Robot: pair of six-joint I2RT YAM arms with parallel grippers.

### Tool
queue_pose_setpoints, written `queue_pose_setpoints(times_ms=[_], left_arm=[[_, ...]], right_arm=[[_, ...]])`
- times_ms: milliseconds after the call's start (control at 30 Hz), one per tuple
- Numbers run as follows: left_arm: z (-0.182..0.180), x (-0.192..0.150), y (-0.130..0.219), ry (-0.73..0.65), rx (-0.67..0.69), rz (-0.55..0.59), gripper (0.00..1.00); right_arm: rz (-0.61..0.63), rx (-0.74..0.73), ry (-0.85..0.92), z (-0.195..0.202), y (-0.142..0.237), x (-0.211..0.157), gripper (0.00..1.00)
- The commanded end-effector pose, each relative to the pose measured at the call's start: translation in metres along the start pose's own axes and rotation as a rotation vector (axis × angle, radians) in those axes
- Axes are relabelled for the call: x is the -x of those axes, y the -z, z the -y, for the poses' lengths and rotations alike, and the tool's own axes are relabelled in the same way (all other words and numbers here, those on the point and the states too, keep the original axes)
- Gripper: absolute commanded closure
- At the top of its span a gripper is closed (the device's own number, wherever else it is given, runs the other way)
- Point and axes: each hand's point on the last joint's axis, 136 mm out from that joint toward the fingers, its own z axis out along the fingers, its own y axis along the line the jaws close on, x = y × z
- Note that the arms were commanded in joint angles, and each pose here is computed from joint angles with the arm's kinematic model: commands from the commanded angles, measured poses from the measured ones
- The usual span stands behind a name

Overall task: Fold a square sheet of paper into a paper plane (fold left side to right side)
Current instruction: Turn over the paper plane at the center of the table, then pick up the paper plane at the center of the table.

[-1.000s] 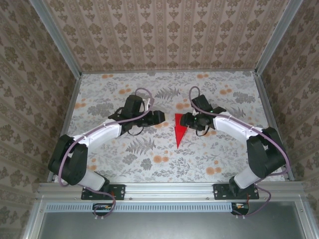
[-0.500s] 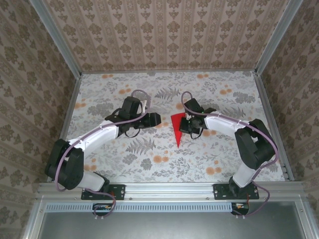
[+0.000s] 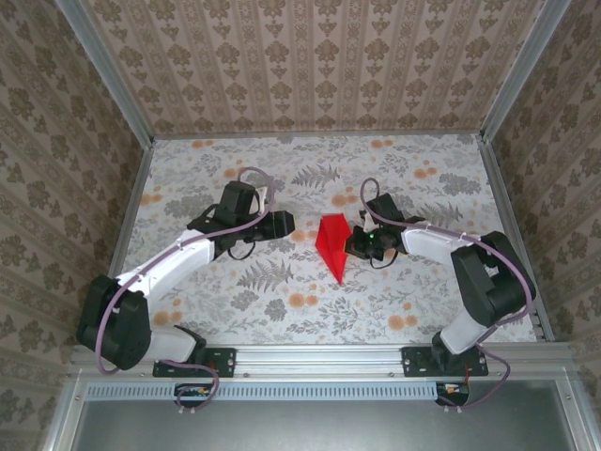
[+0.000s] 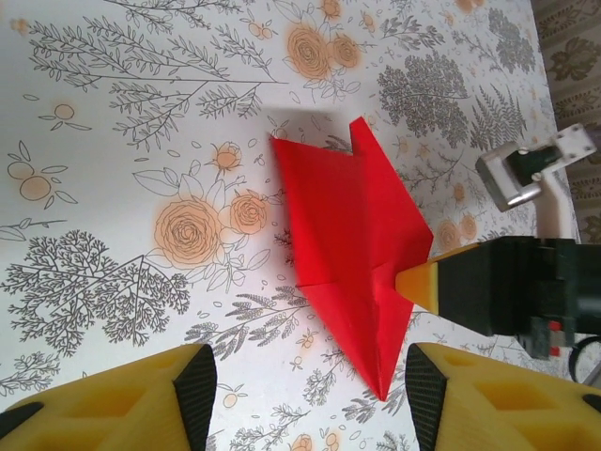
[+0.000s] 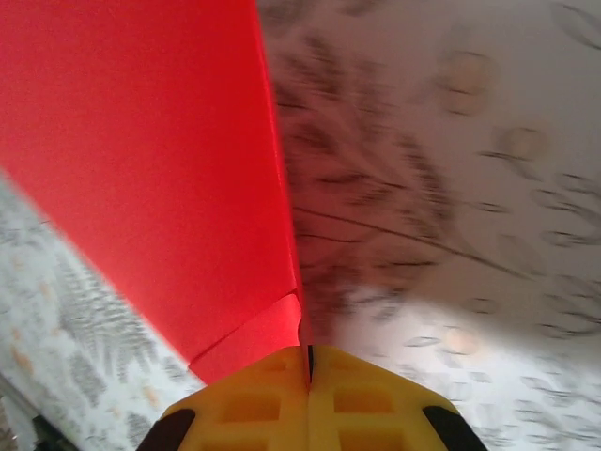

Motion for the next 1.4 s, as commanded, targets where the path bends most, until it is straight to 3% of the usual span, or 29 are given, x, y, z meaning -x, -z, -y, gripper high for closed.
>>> queue_pose_setpoints(times_ms=[0,167,400,600,767,1067,1367], left_arm=[[0.004,0.008,0.010,-0.023,0.005,0.023,0.41],[0.004,0.009,0.014,-0.030,0.014,0.029,0.41],[-0.001,0.018,0.026,-0.031,0.034,0.085,0.33],[-0.013,0.027,0.037,0.005,0.050,0.172,0.23],[-0.023,0.023,0.044,0.034,0.064,0.183,0.21],[-0.034,0.023,0.052,0.061,0.082,0.199,0.20],[-0.034,0.023,0.056,0.046,0.088,0.190,0.19]], right_arm=[[0.000,-0.066,0.024,0.018,0.003,0.000,0.89],[0.044,-0.196,0.061,0.035,0.027,0.004,0.73],[0.108,-0.277,0.187,0.010,0.073,0.005,0.61],[0.033,-0.307,0.273,-0.009,0.050,-0.020,0.54],[-0.010,-0.314,0.296,-0.017,0.024,-0.024,0.53],[-0.063,-0.320,0.307,-0.018,-0.006,-0.022,0.63],[-0.045,-0.326,0.299,-0.026,-0.018,0.000,0.96]])
